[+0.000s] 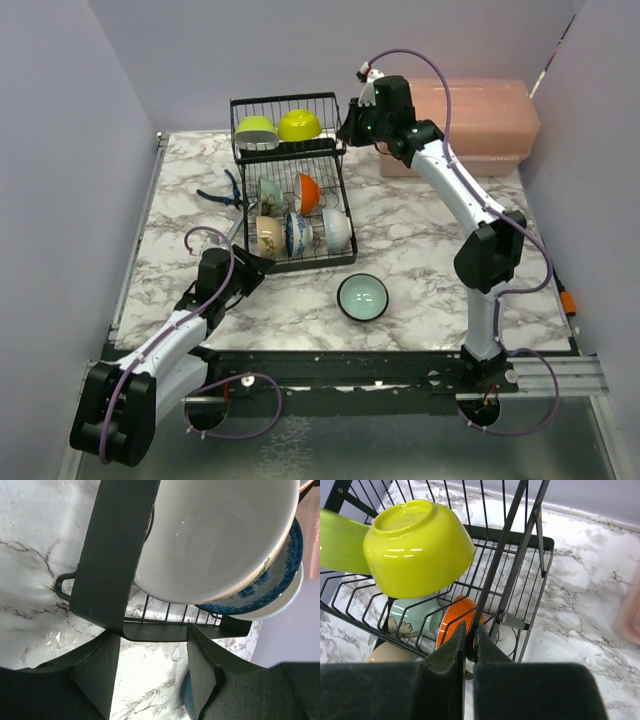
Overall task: Load the bowls into the dish rack
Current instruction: Adjust the dish rack at the center of the board.
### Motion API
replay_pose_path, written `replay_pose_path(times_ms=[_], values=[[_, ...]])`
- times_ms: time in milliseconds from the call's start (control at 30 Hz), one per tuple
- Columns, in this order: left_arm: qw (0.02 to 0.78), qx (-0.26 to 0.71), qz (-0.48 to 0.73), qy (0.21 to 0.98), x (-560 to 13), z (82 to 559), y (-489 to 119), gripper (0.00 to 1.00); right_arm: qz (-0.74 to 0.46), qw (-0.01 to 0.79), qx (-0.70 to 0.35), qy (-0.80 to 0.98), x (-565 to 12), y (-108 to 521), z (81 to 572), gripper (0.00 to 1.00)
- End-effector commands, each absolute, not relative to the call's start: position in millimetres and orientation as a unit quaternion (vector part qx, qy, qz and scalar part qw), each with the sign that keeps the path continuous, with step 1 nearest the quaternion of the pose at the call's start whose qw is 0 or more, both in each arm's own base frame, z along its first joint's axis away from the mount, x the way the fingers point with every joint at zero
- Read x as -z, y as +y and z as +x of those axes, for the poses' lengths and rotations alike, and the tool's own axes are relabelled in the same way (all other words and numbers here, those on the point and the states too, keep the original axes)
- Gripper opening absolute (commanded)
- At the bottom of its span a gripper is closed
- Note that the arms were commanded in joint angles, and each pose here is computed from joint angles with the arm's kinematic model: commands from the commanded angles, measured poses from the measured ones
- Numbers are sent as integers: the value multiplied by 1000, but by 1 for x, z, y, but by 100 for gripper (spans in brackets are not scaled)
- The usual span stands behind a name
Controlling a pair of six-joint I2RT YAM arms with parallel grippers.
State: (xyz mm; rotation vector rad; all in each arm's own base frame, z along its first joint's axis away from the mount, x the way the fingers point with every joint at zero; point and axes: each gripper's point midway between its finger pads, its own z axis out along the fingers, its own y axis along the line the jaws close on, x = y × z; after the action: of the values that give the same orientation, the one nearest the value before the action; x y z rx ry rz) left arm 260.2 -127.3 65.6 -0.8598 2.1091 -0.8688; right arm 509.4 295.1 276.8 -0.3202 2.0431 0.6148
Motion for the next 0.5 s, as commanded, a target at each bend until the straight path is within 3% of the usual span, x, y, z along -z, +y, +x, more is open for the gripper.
replay_pose_path(times_ms=[0,467], values=[[362,242,-332,837,-35,260,-95,15,-131,447,-220,857,-265,274,492,0],[379,207,-334,838,-43,297,-69,13,-138,426,-235,862,-276,263,449,0]])
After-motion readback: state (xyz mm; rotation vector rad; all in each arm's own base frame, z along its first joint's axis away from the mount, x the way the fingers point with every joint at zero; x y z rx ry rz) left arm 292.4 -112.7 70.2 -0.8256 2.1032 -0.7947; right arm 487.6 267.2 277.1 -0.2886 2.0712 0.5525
